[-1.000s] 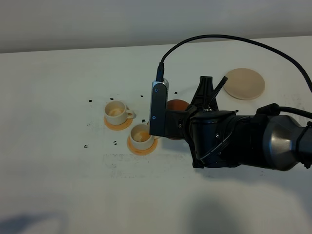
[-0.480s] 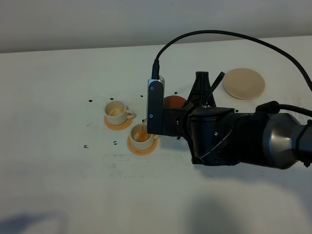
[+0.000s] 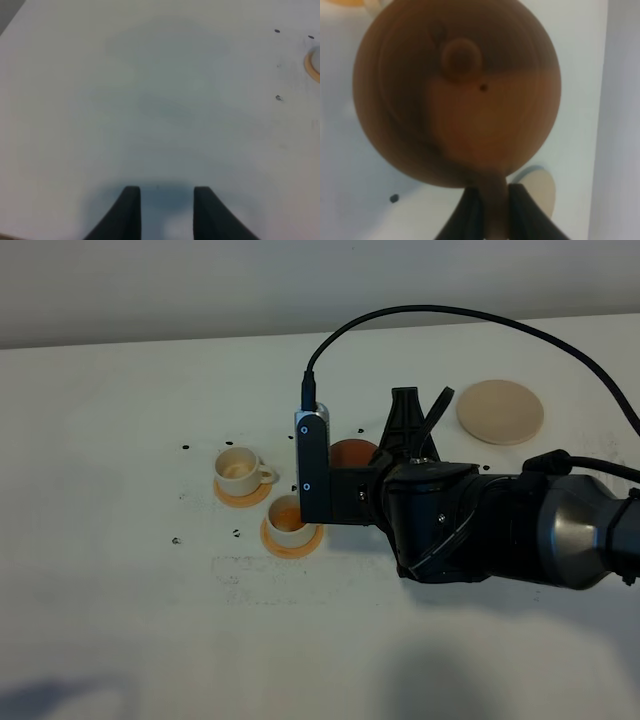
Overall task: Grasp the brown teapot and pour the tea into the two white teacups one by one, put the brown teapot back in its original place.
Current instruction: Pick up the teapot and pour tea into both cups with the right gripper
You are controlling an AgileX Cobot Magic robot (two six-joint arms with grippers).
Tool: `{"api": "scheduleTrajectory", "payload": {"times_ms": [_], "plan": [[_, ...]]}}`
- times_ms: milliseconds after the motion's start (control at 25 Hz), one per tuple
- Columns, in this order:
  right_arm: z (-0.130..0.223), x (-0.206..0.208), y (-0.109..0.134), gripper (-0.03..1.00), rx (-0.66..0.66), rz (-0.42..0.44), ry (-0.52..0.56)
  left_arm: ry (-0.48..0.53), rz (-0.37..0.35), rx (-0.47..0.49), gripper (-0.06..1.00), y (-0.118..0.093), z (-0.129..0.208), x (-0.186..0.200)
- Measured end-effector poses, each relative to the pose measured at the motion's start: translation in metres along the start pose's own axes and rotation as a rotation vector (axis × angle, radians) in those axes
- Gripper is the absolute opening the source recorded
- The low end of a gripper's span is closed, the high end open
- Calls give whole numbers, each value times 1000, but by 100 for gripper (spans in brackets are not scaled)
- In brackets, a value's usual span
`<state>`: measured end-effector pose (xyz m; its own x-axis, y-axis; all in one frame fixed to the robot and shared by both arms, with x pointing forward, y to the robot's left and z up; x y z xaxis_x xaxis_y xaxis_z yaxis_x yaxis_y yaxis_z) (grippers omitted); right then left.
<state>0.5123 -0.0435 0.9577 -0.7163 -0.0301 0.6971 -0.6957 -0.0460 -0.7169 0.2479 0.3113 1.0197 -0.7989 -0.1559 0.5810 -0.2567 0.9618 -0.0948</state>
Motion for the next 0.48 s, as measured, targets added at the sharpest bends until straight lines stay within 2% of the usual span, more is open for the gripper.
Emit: {"api": "scheduleTrajectory", "payload": {"times_ms": [480], "plan": [[0, 0, -2, 9, 61, 16, -1, 0, 0, -1, 25, 0, 0, 0]]}}
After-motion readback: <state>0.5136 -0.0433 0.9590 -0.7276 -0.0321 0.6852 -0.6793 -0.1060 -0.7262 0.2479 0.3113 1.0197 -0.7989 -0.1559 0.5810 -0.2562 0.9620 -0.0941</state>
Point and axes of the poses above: a point on each arm's last joint axis where the gripper is mounted, x pointing back along that axis away from the gripper, y along the wrist's bending axis when the last joint is at zero, z = x × y, the point moved 2 cm from there along -x, pointing out along that axis toward the gripper, and after that the axes turned 5 degrees about x, right-handed, at the moved point
